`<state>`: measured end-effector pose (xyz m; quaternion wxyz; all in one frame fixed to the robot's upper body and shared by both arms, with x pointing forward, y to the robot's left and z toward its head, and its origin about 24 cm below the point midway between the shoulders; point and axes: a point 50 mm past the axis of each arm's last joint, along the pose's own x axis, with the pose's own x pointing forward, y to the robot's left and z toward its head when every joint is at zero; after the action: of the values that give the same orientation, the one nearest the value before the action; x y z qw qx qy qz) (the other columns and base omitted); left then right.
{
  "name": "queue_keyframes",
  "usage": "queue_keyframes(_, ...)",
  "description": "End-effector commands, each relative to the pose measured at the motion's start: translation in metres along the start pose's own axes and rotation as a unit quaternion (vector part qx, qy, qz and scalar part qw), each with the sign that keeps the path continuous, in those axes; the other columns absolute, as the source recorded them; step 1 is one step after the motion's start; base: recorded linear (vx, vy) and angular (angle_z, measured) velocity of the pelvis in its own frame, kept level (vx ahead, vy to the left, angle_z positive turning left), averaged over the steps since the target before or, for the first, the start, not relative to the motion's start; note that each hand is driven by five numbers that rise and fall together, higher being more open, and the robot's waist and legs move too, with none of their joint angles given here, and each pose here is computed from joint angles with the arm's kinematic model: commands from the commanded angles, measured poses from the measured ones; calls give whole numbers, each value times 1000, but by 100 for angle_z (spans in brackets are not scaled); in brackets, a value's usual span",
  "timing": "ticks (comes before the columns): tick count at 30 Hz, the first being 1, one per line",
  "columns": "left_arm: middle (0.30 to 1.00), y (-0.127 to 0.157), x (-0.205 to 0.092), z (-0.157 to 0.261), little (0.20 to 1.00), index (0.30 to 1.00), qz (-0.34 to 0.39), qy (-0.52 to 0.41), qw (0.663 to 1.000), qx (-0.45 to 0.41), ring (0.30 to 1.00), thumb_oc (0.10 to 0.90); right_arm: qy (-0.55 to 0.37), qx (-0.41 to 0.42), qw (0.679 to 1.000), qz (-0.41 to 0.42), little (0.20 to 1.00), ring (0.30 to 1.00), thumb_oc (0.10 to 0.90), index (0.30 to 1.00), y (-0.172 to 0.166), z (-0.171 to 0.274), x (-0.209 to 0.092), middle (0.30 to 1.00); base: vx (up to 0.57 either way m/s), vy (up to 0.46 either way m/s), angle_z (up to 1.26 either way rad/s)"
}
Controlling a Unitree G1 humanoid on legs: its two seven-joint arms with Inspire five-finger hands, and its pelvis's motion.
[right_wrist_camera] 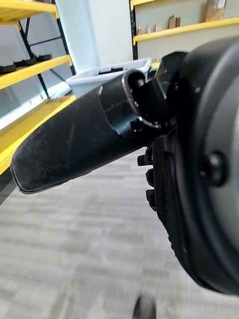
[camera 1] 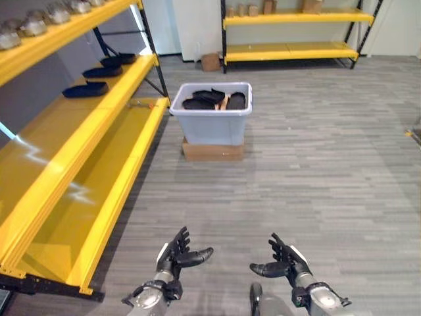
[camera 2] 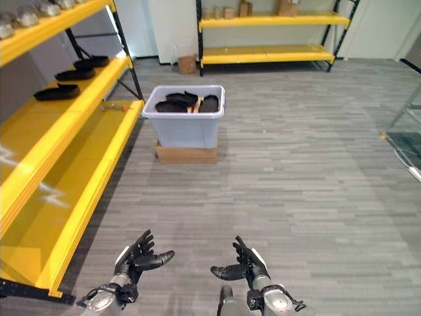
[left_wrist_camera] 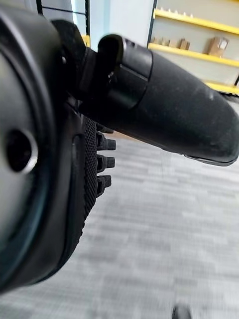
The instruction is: Move parts from the plastic box to the shelf.
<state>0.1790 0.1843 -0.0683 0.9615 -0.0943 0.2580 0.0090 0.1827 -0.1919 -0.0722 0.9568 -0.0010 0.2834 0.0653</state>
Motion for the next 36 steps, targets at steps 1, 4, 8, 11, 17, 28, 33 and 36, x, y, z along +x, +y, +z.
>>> queue_keyframes(1,1000,-6,11,50,1000,1000,-26,-109,994,16,1000,900,-115,21,993,22,1000,1000,900,1000,9,45,4,1000,202,-146,-6)
queue_keyframes(4,1000,-8,11,54,1000,1000,-31,-119,992,5,1000,900,-122,10,992,20,1000,1000,900,1000,6,51,6,1000,195,-195,-2)
queue_keyframes(8,1000,-7,9,50,1000,1000,-33,-108,994,9,1000,900,-126,8,992,1,1000,1000,900,1000,-2,52,3,1000,211,-61,-14)
queue_keyframes(11,1000,-7,9,50,1000,1000,-33,-108,994,9,1000,900,-126,8,992,0,1000,1000,900,1000,-2,52,3,1000,234,87,-21)
queue_keyframes(17,1000,7,5,53,1000,1000,-5,-114,993,27,1000,900,-112,11,993,19,1000,1000,900,1000,10,44,5,1000,574,266,-41)
queue_keyframes(28,1000,8,3,57,1000,1000,-17,-112,992,60,1000,900,-109,14,993,40,1000,1000,900,1000,22,39,3,1000,280,183,7)
queue_keyframes(33,1000,11,3,51,1000,1000,-11,-105,993,48,1000,900,-114,20,993,36,1000,1000,900,1000,19,42,1,1000,344,-88,44)
queue_keyframes(36,1000,10,3,50,1000,1000,-13,-106,993,51,1000,900,-115,10,992,40,1000,1000,900,1000,18,44,1,1000,262,-93,25)
